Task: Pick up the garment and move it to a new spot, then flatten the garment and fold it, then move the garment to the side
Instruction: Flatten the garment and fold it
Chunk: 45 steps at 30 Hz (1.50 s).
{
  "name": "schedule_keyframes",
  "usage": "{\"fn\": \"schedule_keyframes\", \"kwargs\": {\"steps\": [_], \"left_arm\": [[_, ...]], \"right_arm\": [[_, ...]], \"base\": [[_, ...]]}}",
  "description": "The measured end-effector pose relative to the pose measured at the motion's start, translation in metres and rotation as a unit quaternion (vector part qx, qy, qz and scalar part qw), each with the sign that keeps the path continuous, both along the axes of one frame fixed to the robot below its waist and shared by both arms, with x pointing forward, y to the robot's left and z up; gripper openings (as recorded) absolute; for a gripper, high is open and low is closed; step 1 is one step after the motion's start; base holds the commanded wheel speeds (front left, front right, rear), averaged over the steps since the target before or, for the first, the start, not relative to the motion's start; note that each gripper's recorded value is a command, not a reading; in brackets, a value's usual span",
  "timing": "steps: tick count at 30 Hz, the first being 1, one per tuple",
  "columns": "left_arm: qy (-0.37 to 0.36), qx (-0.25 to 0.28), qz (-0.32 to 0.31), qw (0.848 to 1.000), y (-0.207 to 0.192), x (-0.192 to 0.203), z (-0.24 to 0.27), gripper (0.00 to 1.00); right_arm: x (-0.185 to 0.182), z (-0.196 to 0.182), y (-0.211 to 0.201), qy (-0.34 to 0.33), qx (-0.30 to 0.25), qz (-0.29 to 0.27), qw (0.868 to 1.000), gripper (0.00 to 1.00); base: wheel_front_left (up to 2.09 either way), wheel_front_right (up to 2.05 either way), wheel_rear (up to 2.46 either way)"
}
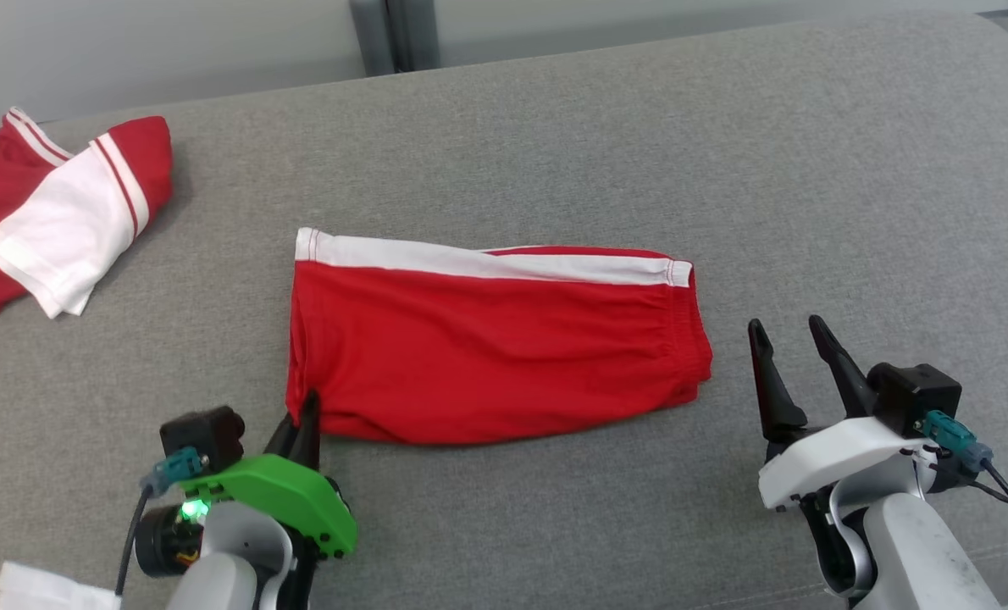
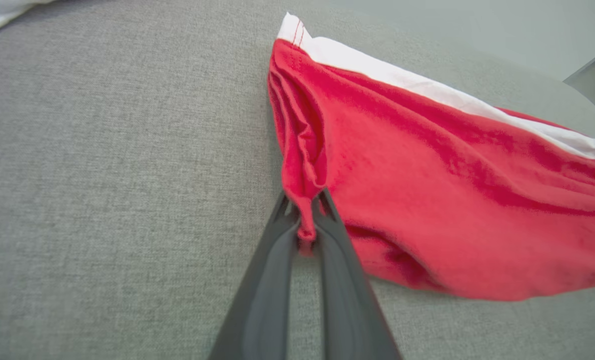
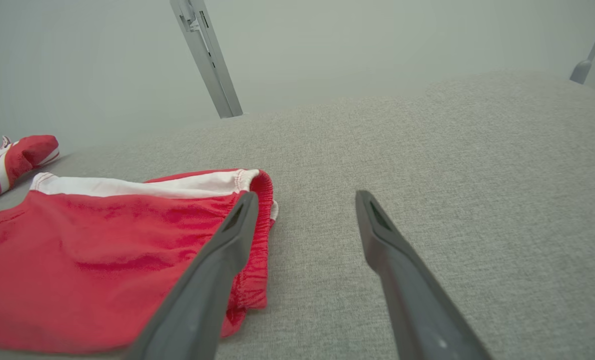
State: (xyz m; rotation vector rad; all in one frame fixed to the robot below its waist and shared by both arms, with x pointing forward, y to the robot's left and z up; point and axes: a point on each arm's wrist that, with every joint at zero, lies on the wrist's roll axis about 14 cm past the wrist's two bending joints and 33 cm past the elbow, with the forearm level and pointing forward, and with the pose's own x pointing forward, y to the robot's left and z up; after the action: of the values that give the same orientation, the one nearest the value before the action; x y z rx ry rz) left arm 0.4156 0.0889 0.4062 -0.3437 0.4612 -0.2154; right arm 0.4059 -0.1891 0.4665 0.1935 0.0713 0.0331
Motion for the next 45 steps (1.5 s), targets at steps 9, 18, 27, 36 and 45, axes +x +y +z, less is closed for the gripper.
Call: {"fn": "schedule_keyframes", "kwargs": {"steps": [9,18,27,36,45], "left_arm": [[0.008,-0.033,0.047,0.998,0.007,-0.041,0.000,0.00],[-0.034,-0.035,0.064,0.997,0.012,-0.045,0.013,1.00],[-0.163,-0.002,0.097,0.982,0.044,-0.034,0.061,1.00],[-0.193,0.020,0.146,0.970,0.080,-0.041,0.076,1.00],[-0.193,0.045,0.193,0.961,0.116,-0.047,0.075,1.00]], "right_arm": [[0.000,0.000,0.002,0.023,-0.015,0.017,0.999,1.00],[0.001,0.005,0.010,0.028,-0.018,0.033,0.999,1.00],[-0.001,0.008,0.017,0.044,-0.030,0.055,0.997,1.00],[0.009,-0.002,0.038,0.113,-0.044,0.114,0.986,1.00],[0.023,-0.042,0.052,0.227,-0.054,0.159,0.959,1.00]], "base": [[0.00,0.00,0.00],[0.00,0.00,0.00],[0.00,0.00,0.00],[0.00,0.00,0.00],[0.00,0.00,0.00]]}}
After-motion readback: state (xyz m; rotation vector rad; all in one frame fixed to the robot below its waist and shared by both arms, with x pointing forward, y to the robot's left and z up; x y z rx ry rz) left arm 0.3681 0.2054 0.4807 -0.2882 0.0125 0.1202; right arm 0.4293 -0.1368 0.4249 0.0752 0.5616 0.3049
